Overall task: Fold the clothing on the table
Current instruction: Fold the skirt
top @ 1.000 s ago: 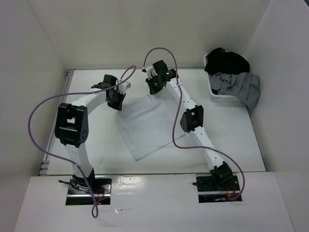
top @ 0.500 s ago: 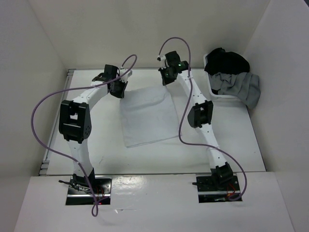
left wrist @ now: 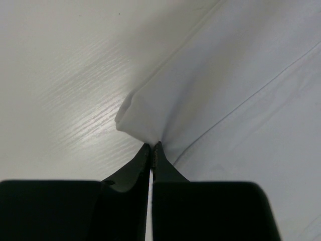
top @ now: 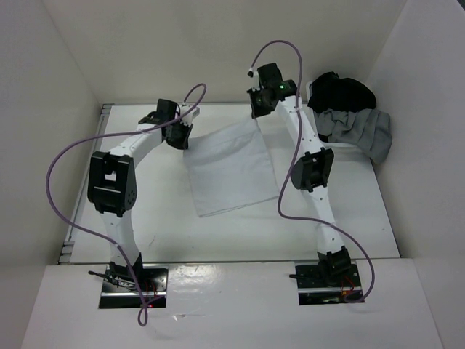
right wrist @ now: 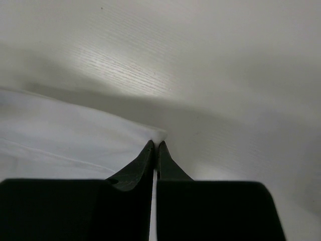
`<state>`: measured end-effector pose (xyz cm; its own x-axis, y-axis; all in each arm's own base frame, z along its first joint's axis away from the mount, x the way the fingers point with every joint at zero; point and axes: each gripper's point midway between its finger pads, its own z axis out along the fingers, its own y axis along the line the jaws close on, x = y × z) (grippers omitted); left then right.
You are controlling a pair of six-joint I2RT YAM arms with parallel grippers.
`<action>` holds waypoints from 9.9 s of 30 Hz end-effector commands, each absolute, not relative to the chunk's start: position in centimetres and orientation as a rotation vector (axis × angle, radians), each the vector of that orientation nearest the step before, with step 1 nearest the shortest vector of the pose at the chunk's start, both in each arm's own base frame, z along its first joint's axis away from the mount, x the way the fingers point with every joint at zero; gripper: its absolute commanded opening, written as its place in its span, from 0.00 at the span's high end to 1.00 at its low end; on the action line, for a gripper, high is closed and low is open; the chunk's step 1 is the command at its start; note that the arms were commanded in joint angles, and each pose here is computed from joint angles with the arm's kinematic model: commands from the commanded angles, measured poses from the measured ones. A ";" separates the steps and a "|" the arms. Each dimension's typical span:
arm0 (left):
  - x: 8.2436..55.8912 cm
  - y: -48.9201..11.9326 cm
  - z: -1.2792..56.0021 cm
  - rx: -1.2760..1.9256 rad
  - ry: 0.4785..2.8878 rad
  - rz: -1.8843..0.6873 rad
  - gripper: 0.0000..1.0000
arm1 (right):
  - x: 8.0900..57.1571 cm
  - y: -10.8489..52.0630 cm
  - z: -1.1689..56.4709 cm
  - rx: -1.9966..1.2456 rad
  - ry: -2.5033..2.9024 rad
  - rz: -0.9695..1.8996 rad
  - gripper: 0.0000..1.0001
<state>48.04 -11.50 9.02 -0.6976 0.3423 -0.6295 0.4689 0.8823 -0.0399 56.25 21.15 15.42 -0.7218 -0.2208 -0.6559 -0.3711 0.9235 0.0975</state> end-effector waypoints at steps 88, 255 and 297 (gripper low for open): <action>23.2 -17.2 15.3 1.563 1.987 -0.447 0.77 | 35.5 13.4 12.1 -1.280 2.115 0.253 0.66; 30.9 4.9 19.2 -0.061 2.275 0.047 0.00 | 43.8 29.0 11.2 -1.177 2.118 0.394 1.00; 32.1 -2.0 14.9 0.736 2.271 -0.003 0.00 | 30.8 23.1 11.4 -1.412 2.079 0.168 0.21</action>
<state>31.46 -1.26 16.63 -0.6232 0.3439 -0.7023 0.3663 0.9219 0.1264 30.87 22.32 11.47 -0.2621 -0.8035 -0.5345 -0.8686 0.4377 -0.2322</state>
